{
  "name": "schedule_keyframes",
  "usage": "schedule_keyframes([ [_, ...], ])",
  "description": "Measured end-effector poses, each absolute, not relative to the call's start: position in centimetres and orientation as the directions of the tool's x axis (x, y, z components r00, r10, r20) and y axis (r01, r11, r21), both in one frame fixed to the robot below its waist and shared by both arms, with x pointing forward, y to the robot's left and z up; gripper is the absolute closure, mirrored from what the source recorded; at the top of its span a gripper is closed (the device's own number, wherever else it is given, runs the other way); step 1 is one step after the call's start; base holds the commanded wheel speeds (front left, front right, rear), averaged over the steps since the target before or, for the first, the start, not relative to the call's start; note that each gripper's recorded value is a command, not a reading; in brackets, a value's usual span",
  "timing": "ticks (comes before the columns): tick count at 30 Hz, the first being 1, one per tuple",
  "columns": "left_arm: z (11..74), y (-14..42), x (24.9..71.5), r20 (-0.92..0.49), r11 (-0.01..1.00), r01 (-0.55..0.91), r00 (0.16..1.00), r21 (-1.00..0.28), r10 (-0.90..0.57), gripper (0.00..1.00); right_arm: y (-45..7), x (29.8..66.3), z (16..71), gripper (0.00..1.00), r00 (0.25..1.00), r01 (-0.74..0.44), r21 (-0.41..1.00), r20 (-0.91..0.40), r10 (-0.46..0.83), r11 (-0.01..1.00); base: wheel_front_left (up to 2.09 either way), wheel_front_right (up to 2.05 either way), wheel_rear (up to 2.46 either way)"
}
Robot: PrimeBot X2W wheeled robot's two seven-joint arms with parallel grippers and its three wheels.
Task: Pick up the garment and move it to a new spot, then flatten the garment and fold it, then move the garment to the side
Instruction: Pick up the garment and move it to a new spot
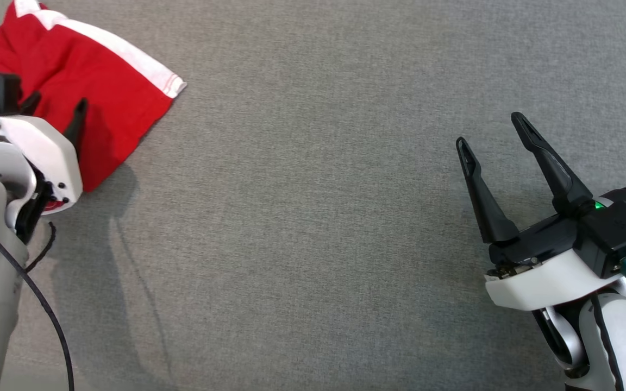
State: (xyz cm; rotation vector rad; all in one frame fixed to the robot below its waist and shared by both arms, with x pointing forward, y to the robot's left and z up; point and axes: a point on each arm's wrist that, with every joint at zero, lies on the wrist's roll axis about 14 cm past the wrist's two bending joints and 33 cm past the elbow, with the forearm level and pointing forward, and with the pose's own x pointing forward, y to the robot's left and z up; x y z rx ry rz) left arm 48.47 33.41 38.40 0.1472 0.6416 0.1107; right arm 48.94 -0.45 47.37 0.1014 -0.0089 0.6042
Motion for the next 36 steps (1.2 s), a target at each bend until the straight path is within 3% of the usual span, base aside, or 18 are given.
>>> schedule_keyframes([
  [4,36.0,34.2,47.7,-0.677,0.980,-0.073,0.714,0.186,0.181,0.00,-1.0,48.9,46.7,0.00,0.829,-0.557,0.091,0.015,0.558,0.825,0.00,0.00,0.00],
  [5,35.7,34.2,47.7,-0.689,0.980,-0.075,0.701,0.184,0.183,0.21,-1.1,48.9,46.6,0.00,0.830,-0.556,0.091,0.013,0.557,0.826,0.00,0.00,0.00],
  [6,35.4,34.1,47.7,-0.700,0.981,-0.081,0.690,0.177,0.183,0.86,-1.2,48.9,46.6,0.00,0.832,-0.553,0.090,0.011,0.555,0.828,0.00,0.00,0.00],
  [7,35.2,33.9,47.7,-0.706,0.982,-0.090,0.685,0.163,0.180,1.00,-1.3,48.9,46.6,0.00,0.834,-0.551,0.089,0.011,0.552,0.830,0.00,0.00,0.00],
  [13,35.0,34.0,47.2,-0.722,0.983,-0.119,0.667,0.142,0.185,1.00,-1.3,48.9,46.9,0.00,0.836,-0.548,0.091,0.020,0.548,0.832,0.00,0.00,0.00],
  [17,36.4,34.2,47.7,-0.669,0.983,-0.128,0.720,0.132,0.184,1.00,-1.2,48.8,47.5,0.00,0.835,-0.550,0.083,0.032,0.549,0.831,0.00,0.00,0.00],
  [26,45.0,34.0,50.5,-0.334,0.985,-0.142,0.928,0.093,0.165,1.00,-0.8,47.8,50.5,0.00,0.832,-0.552,0.086,0.110,0.543,0.829,0.00,0.00,0.00],
  [36,55.6,27.4,52.0,0.008,0.997,0.025,1.000,0.076,-0.026,1.00,-2.7,45.5,54.1,0.00,0.857,-0.499,0.078,0.190,0.479,0.863,0.00,0.00,0.00],
])
